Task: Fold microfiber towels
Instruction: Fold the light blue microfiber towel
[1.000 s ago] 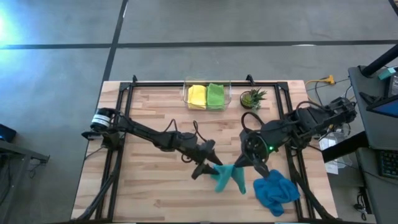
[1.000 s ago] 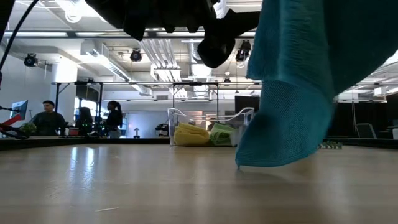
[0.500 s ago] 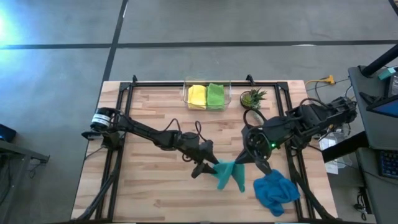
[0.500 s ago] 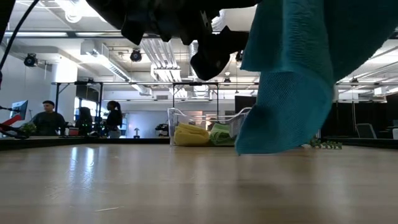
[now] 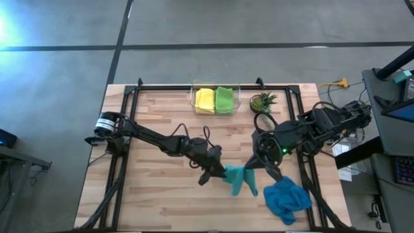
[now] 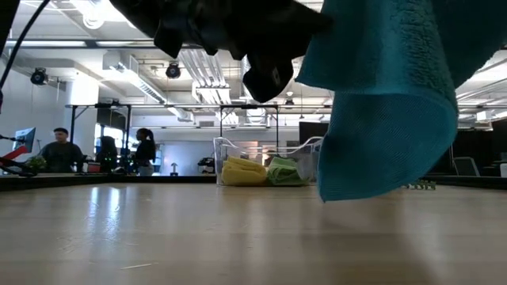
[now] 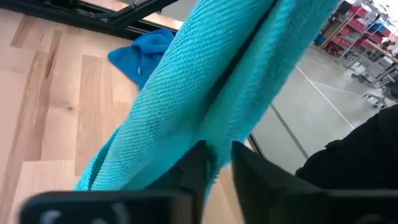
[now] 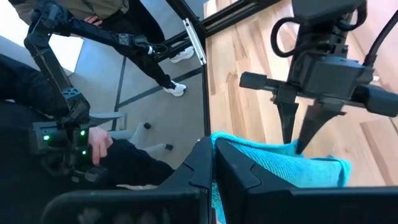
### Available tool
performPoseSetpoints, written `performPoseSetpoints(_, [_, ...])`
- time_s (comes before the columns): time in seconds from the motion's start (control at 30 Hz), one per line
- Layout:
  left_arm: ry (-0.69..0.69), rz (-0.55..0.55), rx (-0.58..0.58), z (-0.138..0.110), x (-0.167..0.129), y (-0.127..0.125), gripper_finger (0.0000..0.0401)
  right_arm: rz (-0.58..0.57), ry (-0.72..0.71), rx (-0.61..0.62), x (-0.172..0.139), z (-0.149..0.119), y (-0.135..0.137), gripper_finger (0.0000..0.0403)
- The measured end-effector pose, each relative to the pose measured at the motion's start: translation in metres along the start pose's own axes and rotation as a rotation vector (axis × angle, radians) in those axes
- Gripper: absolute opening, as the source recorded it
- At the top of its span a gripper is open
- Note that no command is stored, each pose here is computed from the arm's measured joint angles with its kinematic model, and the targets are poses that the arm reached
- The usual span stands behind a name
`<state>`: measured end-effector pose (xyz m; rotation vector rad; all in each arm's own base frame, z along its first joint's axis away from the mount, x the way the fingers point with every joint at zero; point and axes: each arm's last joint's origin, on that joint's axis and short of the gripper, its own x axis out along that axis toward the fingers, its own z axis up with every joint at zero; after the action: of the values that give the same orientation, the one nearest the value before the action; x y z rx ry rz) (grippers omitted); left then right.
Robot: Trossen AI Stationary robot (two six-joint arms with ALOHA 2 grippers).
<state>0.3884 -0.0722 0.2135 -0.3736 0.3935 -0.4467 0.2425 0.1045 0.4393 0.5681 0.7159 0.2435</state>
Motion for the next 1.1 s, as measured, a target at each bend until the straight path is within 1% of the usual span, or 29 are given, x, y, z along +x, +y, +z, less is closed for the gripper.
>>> performPoseSetpoints(0.07, [0.017,0.006,-0.007,-0.002,0.0,0.001,0.0023,-0.003,-0.003,0.0,0.0,0.0,0.0,0.0009])
performPoseSetpoints(0.13, [0.046,0.019,-0.018,-0.005,0.0,0.002,0.0006,-0.003,-0.003,0.0,0.0,0.0,0.0,0.0009])
performPoseSetpoints(0.23, [0.13,0.094,-0.036,-0.01,-0.006,0.003,0.0005,-0.012,-0.001,0.001,0.0,0.0,-0.001,0.0009])
performPoseSetpoints(0.33, [0.227,0.171,-0.034,-0.008,-0.023,-0.003,0.0001,-0.101,0.018,0.005,-0.001,-0.005,-0.006,0.0009])
performPoseSetpoints(0.43, [0.286,0.232,-0.009,-0.002,-0.045,-0.012,0.0001,-0.189,0.043,0.004,-0.003,-0.009,-0.012,0.0009])
performPoseSetpoints(0.57, [0.241,0.258,0.017,0.017,-0.072,-0.031,0.0,-0.222,0.026,-0.022,-0.003,-0.009,-0.013,0.0008])
performPoseSetpoints(0.63, [0.201,0.25,0.013,0.028,-0.088,-0.043,0.0,-0.229,0.018,-0.025,-0.003,-0.009,-0.013,0.0009])
performPoseSetpoints(0.73, [0.161,0.23,-0.051,0.039,-0.113,-0.061,0.0,-0.217,0.029,-0.019,-0.001,-0.013,-0.009,0.0009])
performPoseSetpoints(0.8, [0.151,0.194,-0.102,0.042,-0.129,-0.076,0.0,-0.193,0.05,-0.007,0.0,-0.019,-0.003,0.0009])
performPoseSetpoints(0.9, [0.161,0.107,-0.19,0.042,-0.145,-0.097,0.0,-0.154,0.085,0.026,0.004,-0.032,0.009,0.0009])
performPoseSetpoints(1.0, [0.188,0.035,-0.273,0.037,-0.15,-0.12,0.0,-0.107,0.117,0.067,0.013,-0.049,0.022,0.0008])
performPoseSetpoints(1.1, [0.234,-0.031,-0.384,0.027,-0.148,-0.144,0.0,-0.04,0.113,0.132,0.022,-0.065,0.035,0.0009])
